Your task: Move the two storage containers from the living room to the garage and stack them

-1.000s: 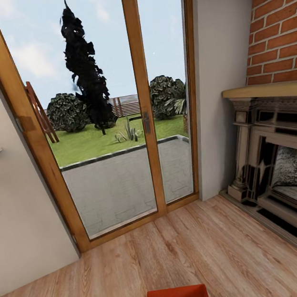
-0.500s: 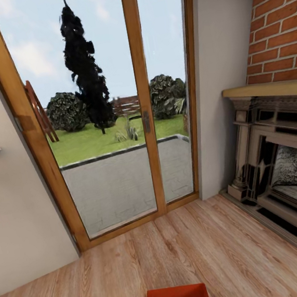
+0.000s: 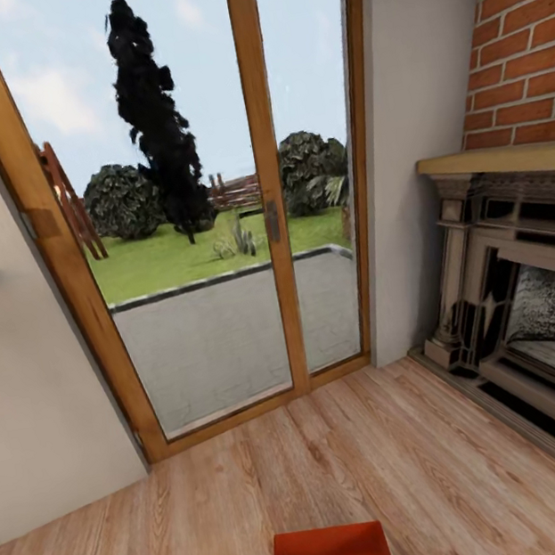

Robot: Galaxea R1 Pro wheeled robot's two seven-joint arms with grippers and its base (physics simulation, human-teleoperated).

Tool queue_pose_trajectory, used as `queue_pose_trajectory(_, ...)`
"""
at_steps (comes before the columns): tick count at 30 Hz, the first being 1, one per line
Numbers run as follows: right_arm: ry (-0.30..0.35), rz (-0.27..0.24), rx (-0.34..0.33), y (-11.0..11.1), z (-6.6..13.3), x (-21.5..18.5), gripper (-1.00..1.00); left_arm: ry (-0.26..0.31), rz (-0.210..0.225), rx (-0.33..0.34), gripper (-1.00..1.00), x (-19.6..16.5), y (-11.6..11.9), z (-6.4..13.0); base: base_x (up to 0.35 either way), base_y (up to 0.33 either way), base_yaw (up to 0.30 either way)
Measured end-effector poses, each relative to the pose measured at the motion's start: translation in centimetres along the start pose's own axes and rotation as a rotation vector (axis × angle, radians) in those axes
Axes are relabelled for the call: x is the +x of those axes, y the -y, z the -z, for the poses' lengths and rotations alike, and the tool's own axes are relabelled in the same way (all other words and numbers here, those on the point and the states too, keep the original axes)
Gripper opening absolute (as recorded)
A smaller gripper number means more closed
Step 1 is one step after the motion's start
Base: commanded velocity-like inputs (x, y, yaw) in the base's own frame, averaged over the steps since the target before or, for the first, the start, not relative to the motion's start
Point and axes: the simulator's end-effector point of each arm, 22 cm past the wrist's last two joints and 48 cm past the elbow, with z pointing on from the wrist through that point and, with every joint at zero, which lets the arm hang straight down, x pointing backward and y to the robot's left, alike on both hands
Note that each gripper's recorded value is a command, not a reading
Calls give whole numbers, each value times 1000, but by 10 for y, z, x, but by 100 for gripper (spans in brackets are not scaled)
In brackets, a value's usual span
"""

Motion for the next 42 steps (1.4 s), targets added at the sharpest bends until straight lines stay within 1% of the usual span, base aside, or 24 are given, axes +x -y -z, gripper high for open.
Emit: queue_pose_trajectory(42,-67,-8,-6,-2,-2,27,100,-67,-1,-11,100,27,-4,-3,0,0,0)
